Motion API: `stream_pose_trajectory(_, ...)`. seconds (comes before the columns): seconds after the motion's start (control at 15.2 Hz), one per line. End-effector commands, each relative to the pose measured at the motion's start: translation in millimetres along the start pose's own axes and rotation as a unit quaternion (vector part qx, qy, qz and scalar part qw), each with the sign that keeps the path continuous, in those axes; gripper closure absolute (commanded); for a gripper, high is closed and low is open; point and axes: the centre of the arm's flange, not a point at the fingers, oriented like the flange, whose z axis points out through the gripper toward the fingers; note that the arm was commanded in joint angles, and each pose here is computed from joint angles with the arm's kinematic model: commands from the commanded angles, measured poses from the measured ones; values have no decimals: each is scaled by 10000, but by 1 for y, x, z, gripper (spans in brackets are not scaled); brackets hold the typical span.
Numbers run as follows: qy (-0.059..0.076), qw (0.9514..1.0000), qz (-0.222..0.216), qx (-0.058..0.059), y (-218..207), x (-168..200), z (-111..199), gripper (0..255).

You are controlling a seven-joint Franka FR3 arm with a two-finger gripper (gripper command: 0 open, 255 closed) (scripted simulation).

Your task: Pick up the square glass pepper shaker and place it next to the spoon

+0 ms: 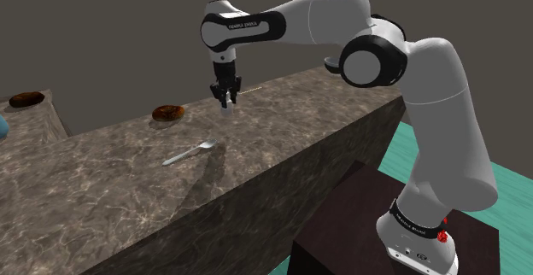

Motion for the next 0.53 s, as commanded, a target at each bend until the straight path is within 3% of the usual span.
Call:
stream_pose_trajectory(0.0,2,10000,-1,0,1,1,11,255)
stream_pose_trajectory(0.46,2,10000,-1,0,2,4,47,255)
